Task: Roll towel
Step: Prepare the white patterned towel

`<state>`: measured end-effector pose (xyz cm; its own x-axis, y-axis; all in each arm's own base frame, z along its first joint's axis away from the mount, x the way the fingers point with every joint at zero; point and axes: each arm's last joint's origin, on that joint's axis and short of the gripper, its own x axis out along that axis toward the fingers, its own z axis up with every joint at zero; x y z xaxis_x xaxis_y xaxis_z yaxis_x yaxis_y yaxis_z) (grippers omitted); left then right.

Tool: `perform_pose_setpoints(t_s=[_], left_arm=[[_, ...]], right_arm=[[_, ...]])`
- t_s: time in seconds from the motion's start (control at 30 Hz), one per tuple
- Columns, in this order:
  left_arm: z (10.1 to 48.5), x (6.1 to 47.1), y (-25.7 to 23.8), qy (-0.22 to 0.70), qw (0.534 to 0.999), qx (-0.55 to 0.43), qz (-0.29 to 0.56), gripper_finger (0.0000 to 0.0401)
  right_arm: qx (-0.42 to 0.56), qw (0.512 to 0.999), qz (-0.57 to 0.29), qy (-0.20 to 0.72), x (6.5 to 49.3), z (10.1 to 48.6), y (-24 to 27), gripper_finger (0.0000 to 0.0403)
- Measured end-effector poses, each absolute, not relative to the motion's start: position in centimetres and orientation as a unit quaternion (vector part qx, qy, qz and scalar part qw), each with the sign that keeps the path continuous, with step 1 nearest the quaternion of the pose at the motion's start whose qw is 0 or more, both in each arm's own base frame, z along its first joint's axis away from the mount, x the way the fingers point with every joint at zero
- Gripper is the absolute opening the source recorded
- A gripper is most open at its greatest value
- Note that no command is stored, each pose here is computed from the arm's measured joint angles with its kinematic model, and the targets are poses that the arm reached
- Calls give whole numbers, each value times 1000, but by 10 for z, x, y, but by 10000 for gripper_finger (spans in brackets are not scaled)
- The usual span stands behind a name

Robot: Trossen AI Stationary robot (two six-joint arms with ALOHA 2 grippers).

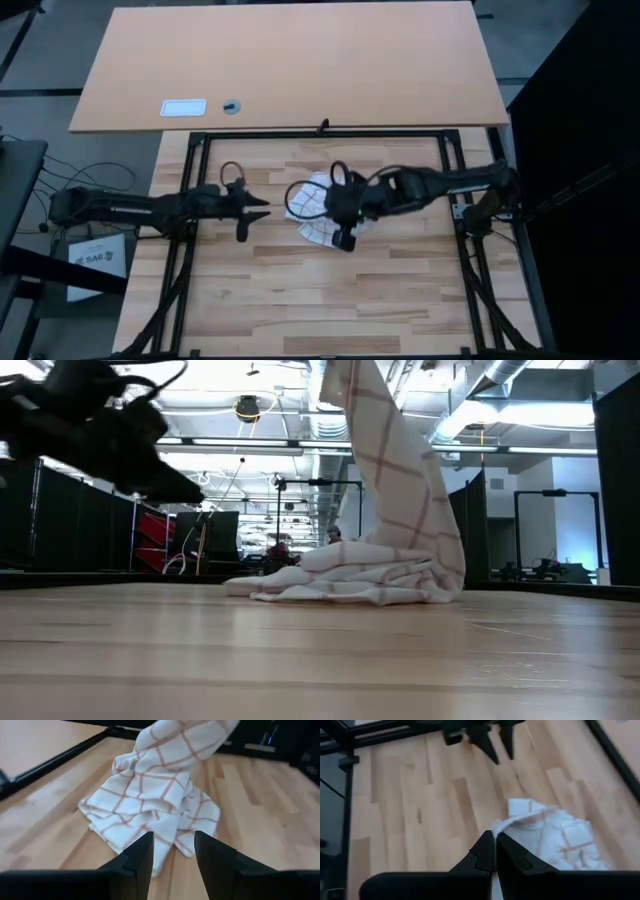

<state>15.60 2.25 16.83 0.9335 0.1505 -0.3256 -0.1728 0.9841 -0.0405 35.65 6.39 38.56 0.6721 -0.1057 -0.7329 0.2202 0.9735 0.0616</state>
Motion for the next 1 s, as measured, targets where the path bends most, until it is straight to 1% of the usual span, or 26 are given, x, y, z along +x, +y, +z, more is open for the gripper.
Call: perform_pose_setpoints(t_s=[0.1,0.23,0.53,0.63,0.73,0.87,1.0], left_arm=[[172,180,30,201,977,-10,66,126],[170,217,44,211,977,-10,28,126],[138,304,72,258,964,-27,-59,125],[139,328,78,247,966,-25,-74,125],[145,346,83,234,969,-12,-76,125],[149,358,87,227,970,9,-80,125],[132,364,89,264,961,3,-84,125]], right_arm=[[90,910,-101,392,357,381,81,0],[110,911,-112,381,353,382,98,0],[140,910,-109,375,344,382,123,0],[144,909,-114,374,342,382,129,0],[150,907,-118,376,339,381,132,0],[158,905,-117,378,337,381,137,0],[156,905,-117,378,335,381,141,0]])
